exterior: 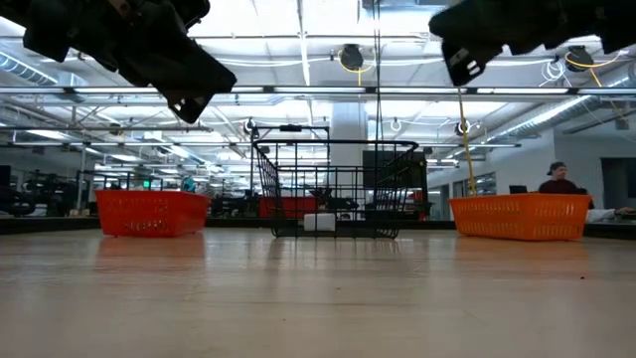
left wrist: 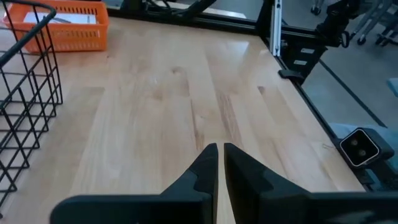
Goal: Pick and place items into bin
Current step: Put the white charger adapter into the wire basket
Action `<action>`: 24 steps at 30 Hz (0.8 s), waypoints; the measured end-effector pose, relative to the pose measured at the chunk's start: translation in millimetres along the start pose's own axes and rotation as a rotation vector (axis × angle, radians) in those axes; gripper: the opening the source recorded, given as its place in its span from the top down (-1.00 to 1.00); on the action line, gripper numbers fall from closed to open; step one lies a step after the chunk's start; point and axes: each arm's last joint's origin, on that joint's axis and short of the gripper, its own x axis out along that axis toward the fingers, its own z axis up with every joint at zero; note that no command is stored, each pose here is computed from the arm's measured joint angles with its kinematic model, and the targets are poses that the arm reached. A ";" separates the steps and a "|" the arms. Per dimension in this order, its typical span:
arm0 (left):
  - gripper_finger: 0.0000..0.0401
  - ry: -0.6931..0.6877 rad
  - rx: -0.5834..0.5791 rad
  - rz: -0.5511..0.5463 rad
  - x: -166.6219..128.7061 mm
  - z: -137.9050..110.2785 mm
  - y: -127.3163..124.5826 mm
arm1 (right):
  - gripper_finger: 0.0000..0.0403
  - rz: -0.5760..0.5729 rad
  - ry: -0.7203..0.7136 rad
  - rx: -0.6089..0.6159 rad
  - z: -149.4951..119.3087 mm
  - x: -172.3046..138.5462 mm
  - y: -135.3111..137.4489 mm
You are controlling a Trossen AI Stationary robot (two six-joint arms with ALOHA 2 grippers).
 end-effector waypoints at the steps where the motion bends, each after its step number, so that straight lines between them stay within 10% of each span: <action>1: 0.85 -0.002 0.005 0.000 0.0 0.2 0.0 | 0.99 -0.013 -0.005 -0.016 -1.2 -7.0 -3.1; 24: 0.85 0.004 0.016 0.002 0.0 -0.3 0.4 | 1.00 -0.252 -0.177 -0.060 -47.3 -93.2 -48.0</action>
